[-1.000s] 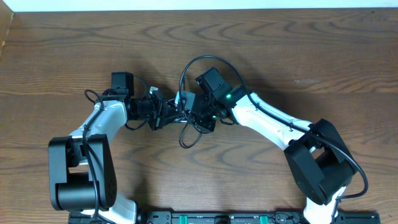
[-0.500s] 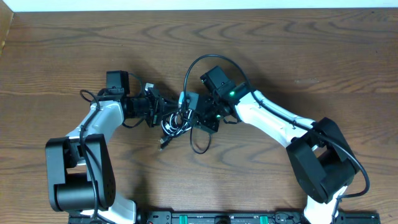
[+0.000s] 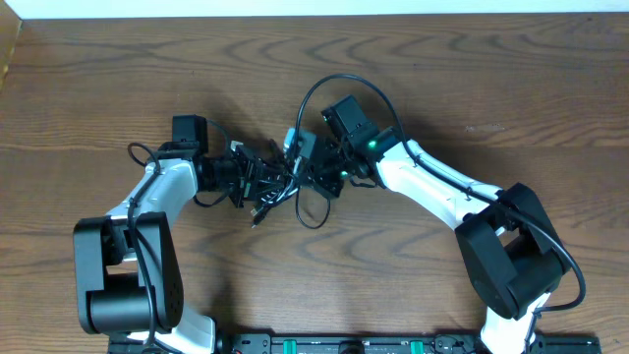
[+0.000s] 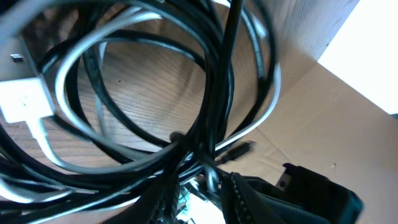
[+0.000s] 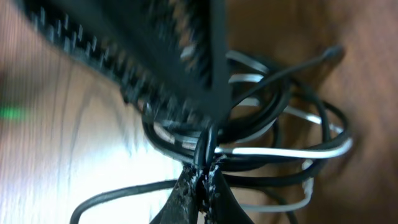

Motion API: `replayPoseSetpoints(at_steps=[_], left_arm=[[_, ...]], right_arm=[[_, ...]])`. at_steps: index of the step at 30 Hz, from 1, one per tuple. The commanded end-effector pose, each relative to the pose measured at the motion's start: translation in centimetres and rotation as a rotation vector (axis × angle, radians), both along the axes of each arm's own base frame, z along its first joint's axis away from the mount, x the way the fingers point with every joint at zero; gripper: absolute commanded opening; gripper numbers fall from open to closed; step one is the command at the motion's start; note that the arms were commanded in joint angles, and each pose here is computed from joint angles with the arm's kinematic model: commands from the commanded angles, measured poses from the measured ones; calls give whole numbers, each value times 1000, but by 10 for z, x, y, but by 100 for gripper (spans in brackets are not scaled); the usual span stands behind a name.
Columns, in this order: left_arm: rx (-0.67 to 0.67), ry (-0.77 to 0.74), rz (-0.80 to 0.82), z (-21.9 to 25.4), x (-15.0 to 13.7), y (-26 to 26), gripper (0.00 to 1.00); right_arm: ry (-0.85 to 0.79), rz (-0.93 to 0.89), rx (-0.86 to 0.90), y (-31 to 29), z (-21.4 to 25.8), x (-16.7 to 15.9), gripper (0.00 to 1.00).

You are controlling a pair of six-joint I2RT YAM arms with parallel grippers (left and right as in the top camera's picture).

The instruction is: Untangle cables

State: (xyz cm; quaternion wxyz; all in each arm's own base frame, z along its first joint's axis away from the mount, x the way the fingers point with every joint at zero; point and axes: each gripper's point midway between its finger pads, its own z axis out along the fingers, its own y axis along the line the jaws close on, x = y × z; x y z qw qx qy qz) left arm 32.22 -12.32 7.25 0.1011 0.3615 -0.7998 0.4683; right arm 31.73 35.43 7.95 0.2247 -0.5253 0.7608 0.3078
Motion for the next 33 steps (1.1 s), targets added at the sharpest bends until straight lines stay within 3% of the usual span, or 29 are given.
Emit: replayPoseSetpoints(at_steps=[1,10,17,22,26,33], left_arm=[[-25,33,28,9,0,-2,28],[-41,22,53,12,8,0,29],[175,-82,54,-13,18,30,29],[360,-78,53,-34,17,47,30],[387,-74,56,-37,16,50,30],[408,-36,49,-50,3,52,30]], right_arm=[[59,9,134,21,29,-7,1],[66,34,172,24,36,-9,1],[99,-120,83,10,21,7,2],[78,-160,-26,3,4,4,22],[-8,-217,-132,-1,-12,11,27],[-8,-196,-163,10,-33,4,31]])
